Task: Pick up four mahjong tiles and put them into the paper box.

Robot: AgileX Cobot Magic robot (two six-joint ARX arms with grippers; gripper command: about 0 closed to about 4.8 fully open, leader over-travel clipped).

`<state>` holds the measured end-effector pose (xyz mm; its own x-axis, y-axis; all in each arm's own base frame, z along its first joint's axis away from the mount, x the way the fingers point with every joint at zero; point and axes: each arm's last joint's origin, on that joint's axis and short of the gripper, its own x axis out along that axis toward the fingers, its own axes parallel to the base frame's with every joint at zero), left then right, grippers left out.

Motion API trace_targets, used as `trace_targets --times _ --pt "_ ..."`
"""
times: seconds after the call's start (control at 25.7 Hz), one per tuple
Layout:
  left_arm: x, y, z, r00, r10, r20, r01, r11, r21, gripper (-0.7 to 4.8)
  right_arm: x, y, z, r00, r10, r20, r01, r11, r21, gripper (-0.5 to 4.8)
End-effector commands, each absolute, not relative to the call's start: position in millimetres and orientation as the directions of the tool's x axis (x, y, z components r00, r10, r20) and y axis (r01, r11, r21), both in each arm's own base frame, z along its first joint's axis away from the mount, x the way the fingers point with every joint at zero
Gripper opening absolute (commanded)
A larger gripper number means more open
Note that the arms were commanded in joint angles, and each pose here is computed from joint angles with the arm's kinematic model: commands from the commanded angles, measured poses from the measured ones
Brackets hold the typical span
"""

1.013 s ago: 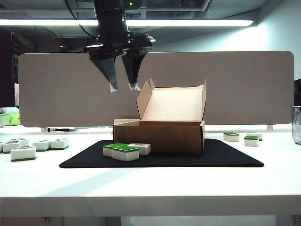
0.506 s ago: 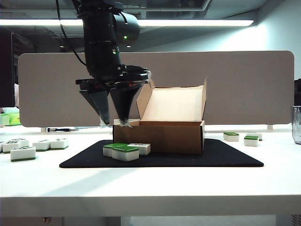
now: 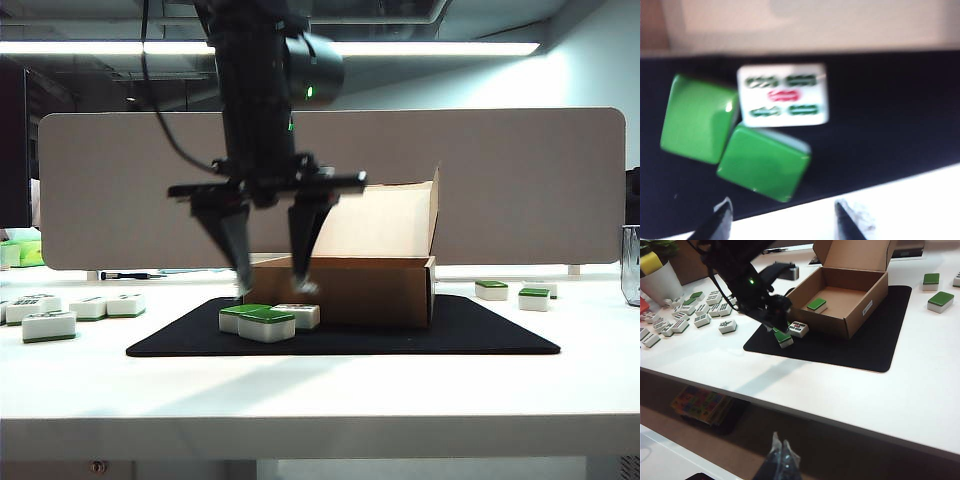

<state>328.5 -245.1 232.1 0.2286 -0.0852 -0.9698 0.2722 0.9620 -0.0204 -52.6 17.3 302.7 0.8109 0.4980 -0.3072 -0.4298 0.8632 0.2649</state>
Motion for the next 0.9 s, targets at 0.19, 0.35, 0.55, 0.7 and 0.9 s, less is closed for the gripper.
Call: trace_targets --times 0.19,0.35,0.55,0.7,0.9 --pt "332.6 -241.6 208.6 0.151 -0.006 -0.989 0.052 0.999 0.002 2.55 -54.9 17.3 303.2 0.818 0.497 -0.288 -0.437 0.864 0.251 -0.01" --pt "333.8 -248.1 206.8 0.138 -0.088 -0.987 -0.02 0.996 -0.091 2.55 -54.8 17.3 303.3 0.819 0.497 -0.287 -0.437 0.864 0.25 -0.01" --pt "338.9 -254.3 206.9 0.188 -0.142 -0.972 -0.014 0.989 -0.147 2.55 -54.8 17.3 303.3 0.819 0.497 -0.287 -0.437 0.864 0.25 -0.01" --pt "343.2 -252.4 205.1 0.233 -0.101 -0.967 -0.026 0.994 -0.11 2.55 -54.8 17.3 303.3 0.819 0.497 -0.287 -0.437 0.864 0.25 -0.01" --pt "348.4 -251.5 206.2 0.31 -0.057 -0.949 0.006 0.998 -0.058 2.55 -54.8 17.3 303.3 0.819 0.497 -0.287 -0.437 0.864 0.25 -0.01"
